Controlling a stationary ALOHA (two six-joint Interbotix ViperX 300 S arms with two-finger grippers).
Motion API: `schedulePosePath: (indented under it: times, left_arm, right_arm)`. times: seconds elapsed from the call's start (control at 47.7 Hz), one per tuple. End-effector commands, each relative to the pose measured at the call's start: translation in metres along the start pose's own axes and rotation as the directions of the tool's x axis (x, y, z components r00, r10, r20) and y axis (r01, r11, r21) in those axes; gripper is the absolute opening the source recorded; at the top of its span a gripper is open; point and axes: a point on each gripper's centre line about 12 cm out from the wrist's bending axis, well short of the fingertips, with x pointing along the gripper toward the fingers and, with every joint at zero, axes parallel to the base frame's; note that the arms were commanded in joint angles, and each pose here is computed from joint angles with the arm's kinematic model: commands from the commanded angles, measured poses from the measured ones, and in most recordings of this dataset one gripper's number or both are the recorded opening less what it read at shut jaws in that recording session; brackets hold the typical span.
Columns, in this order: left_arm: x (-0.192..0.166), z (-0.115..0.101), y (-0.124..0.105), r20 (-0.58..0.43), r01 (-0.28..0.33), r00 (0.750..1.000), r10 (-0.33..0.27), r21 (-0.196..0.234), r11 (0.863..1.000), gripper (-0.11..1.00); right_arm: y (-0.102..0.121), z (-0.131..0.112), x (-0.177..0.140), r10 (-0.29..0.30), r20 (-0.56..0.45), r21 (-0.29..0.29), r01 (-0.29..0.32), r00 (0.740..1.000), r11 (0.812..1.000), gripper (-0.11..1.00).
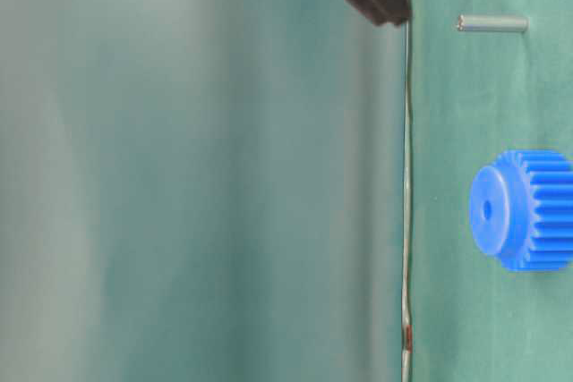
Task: Insert the shaft placed at a random location into the center hole of the medium gear at another random location.
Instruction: 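Lower the right gripper over the silver shaft and close on it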
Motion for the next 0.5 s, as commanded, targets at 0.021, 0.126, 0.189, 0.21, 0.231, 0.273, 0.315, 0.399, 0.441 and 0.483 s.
schedulePosePath:
  times: [0.021,0.126,0.189,0.21,0.231,0.273,0.315,0.399,0.441,0.483]
  left_arm:
    - [0.003,0.008,0.000,0.018,0.002,1.000,-0.002,0.000,1.000,0.00]
    - [0.003,0.008,0.000,0.018,0.002,1.000,-0.002,-0.003,1.000,0.00]
    - [0.003,0.008,0.000,0.017,0.002,1.000,-0.002,-0.003,1.000,0.00]
    - [0.003,0.008,0.000,0.018,0.002,1.000,-0.002,-0.003,1.000,0.00]
    - [0.003,0.008,0.000,0.017,0.002,1.000,-0.002,-0.003,1.000,0.00]
    - [0.003,0.008,0.000,0.018,0.002,1.000,-0.002,-0.003,1.000,0.00]
    - [0.003,0.008,0.000,0.017,0.002,1.000,-0.002,-0.003,1.000,0.00]
    - [0.003,0.008,0.000,0.017,0.001,1.000,-0.001,-0.003,1.000,0.00]
    - [0.003,0.008,0.000,0.018,0.000,1.000,0.000,-0.005,1.000,0.00]
    - [0.003,0.008,0.000,0.017,0.002,1.000,-0.002,-0.003,1.000,0.00]
  right_arm:
    - [-0.007,0.003,0.007,-0.028,0.028,0.035,0.027,0.999,0.999,0.85]
    - [-0.012,-0.006,0.012,-0.044,0.009,0.043,0.043,0.999,0.998,0.85]
    - [-0.013,-0.011,0.016,-0.050,-0.006,0.045,0.051,0.999,0.998,0.84]
    - [-0.014,-0.014,0.018,-0.051,-0.018,0.046,0.052,0.999,0.998,0.84]
    - [-0.014,-0.015,0.019,-0.054,-0.023,0.048,0.055,0.998,0.997,0.84]
    - [-0.014,-0.019,0.022,-0.054,-0.034,0.047,0.056,0.998,0.997,0.84]
    - [-0.014,-0.022,0.025,-0.055,-0.043,0.048,0.057,0.998,0.997,0.84]
    - [-0.015,-0.027,0.030,-0.056,-0.057,0.048,0.059,0.997,0.997,0.84]
    - [-0.015,-0.029,0.031,-0.056,-0.063,0.048,0.059,0.996,0.997,0.84]
    - [-0.015,-0.029,0.032,-0.057,-0.064,0.048,0.060,0.996,0.997,0.84]
